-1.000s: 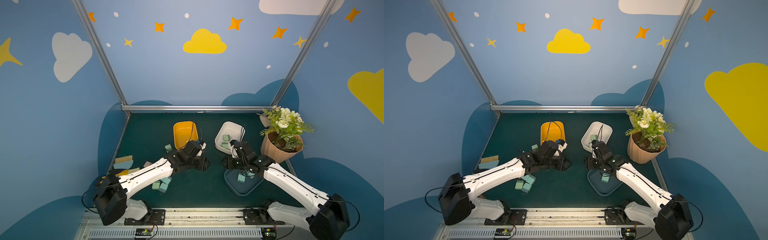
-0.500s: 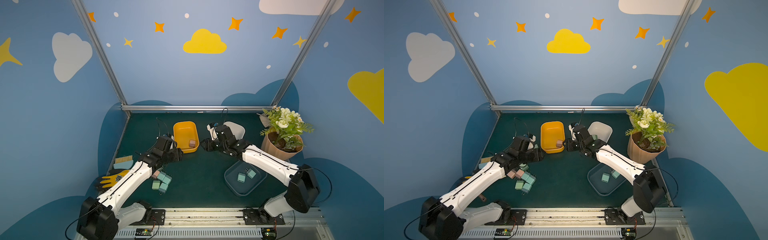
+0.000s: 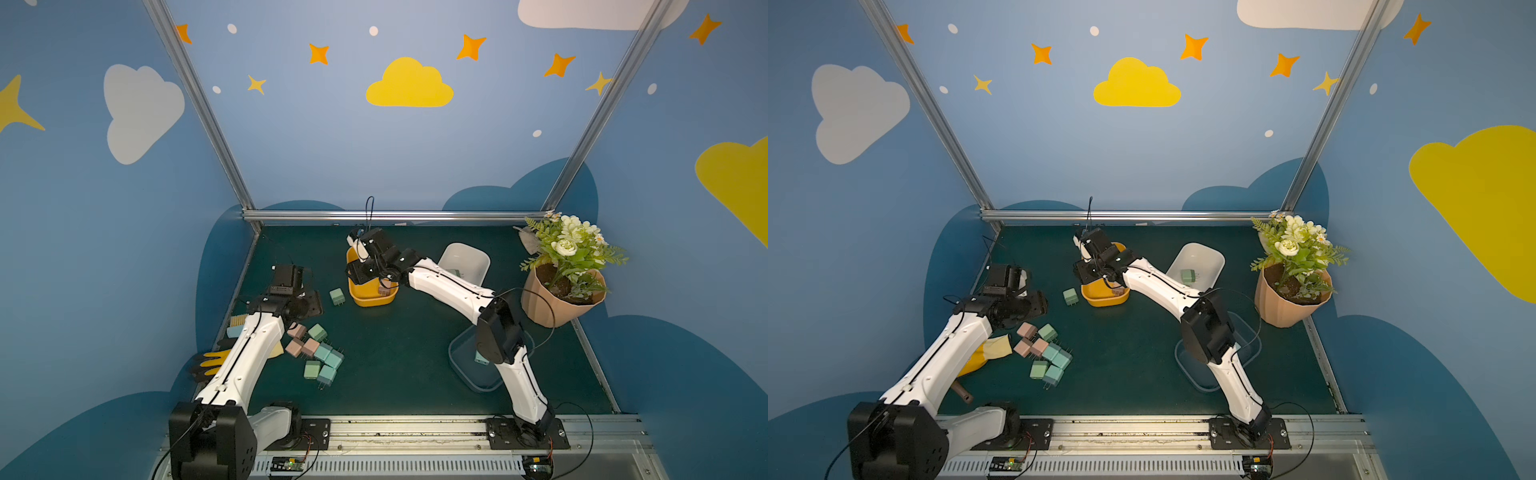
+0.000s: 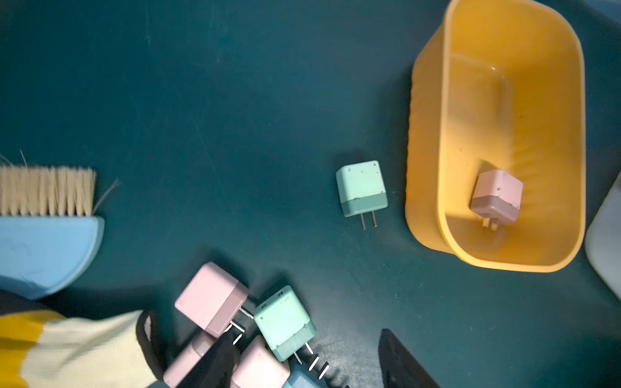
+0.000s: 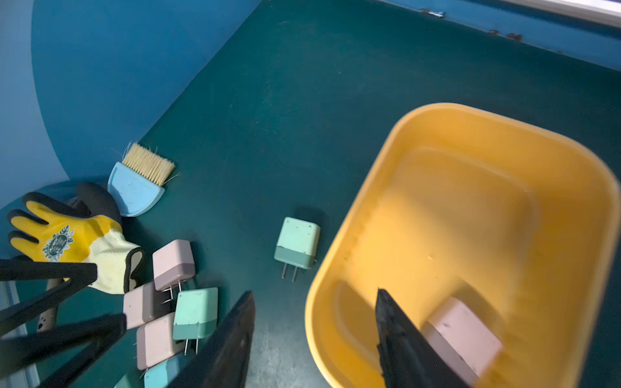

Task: Place the plugs by color into the storage box
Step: Pick up the plug from the center of the board.

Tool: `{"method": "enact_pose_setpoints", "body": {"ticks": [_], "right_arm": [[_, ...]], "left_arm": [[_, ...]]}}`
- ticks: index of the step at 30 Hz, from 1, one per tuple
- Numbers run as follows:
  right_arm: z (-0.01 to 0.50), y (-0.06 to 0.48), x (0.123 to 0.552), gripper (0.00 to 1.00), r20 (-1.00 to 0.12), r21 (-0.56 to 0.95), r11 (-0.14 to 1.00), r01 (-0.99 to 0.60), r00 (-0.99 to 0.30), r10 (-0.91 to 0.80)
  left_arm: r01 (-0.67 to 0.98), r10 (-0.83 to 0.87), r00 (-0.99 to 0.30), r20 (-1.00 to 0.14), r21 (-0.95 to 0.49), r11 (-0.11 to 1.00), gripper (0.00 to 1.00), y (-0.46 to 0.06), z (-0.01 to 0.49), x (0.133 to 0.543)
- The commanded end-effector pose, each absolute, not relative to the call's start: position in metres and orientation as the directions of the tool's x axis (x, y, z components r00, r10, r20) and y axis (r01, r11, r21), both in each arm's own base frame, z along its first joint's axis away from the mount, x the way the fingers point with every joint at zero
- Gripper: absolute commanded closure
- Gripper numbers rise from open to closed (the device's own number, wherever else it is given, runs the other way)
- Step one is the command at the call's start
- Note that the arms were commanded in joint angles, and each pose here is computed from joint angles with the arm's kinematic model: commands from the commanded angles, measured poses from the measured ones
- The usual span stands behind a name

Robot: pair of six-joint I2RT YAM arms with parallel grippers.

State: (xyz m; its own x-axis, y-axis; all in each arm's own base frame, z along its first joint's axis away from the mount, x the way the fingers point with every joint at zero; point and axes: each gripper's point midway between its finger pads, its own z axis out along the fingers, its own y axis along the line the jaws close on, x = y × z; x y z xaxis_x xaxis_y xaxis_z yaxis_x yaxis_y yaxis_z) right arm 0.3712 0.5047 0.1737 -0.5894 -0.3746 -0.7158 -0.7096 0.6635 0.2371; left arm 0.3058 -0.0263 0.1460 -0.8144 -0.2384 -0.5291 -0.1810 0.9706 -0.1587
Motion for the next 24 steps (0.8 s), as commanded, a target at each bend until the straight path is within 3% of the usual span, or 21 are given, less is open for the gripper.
{"method": "enact_pose_setpoints", "body": {"ticks": [1,6,13,18,24], "right_arm": [[0.148,0.508,0.361,0.41,-0.664,0.201,0.649,-0.734,-0.589,-0.460],[0.127,0.530,0.350,0.41,-0.654,0.195,0.616,-0.763,-0.570,-0.498],[0.097,0.565,0.333,0.40,-0.647,0.219,0.574,-0.789,-0.557,-0.520],[0.079,0.576,0.334,0.39,-0.651,0.173,0.615,-0.769,-0.558,-0.515],[0.063,0.574,0.342,0.35,-0.671,0.051,0.669,-0.742,-0.522,-0.527]], "left_arm": [[-0.108,-0.112,-0.814,-0.570,-0.041,0.993,0.31,-0.020,0.149,0.299],[-0.103,-0.093,-0.839,-0.536,-0.012,0.995,0.32,-0.018,0.135,0.265],[-0.150,-0.165,-0.761,-0.628,-0.077,0.986,0.32,-0.016,0.156,0.247],[-0.128,-0.147,-0.725,-0.673,-0.077,0.989,0.31,-0.019,0.170,0.244],[-0.025,-0.157,-0.699,-0.697,-0.195,0.980,0.27,-0.045,0.187,0.238]]}}
